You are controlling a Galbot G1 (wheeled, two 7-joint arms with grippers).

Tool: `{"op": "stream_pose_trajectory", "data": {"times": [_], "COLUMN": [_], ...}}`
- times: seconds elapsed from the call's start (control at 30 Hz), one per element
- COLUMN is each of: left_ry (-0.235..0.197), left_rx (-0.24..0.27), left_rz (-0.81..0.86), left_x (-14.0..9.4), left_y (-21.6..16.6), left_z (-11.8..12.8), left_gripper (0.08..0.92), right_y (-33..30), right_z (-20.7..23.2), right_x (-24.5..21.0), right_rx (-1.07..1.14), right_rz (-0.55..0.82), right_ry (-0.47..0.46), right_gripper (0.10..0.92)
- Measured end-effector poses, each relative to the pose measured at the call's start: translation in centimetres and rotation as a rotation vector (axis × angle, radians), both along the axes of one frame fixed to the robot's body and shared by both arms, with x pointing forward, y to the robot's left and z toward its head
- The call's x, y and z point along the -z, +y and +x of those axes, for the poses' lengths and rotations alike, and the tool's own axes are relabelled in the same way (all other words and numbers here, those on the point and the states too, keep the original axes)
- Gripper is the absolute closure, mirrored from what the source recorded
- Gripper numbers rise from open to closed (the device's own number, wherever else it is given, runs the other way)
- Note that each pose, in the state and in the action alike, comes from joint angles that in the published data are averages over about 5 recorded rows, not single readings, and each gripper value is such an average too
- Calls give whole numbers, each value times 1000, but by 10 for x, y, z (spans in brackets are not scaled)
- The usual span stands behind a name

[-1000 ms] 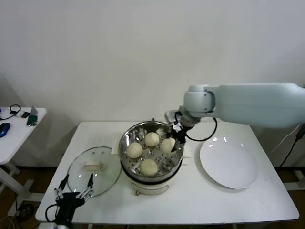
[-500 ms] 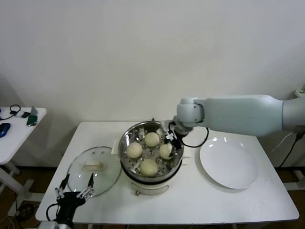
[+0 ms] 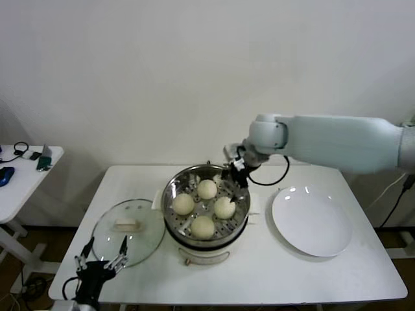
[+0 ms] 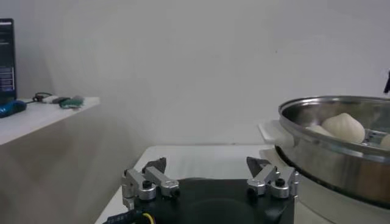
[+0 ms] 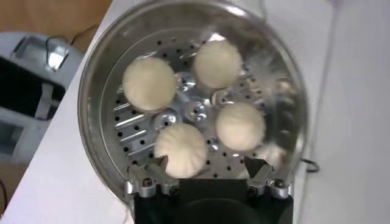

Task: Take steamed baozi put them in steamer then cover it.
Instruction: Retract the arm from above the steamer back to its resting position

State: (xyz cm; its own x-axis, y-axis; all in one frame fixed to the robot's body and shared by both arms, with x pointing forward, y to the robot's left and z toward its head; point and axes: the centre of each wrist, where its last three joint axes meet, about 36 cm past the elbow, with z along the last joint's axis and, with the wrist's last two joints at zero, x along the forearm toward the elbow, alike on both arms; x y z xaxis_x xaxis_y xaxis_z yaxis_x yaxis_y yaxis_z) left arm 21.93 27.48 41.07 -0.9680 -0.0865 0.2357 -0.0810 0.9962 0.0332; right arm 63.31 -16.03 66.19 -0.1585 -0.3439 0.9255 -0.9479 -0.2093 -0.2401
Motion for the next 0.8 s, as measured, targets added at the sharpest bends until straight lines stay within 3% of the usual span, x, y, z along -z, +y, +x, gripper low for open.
{"op": "stream_pose_trajectory", "data": {"times": [0.17, 0.37, 0.8], "left_ry": [-4, -25, -70], "left_rx": [-5, -5, 20], "left_rz": [-11, -1, 58], "left_x": [-2, -4, -5], "left_y": [0, 1, 2], "left_z": [3, 6, 21], "left_gripper": [177, 177, 177], "right_y": [-42, -100, -183], "right_z": [8, 5, -56], "right_x": [-15, -2, 100], "right_rx": [124, 332, 740], "right_rz": [166, 437, 881], "right_ry": [-52, -183, -327], "right_gripper": [199, 200, 200]}}
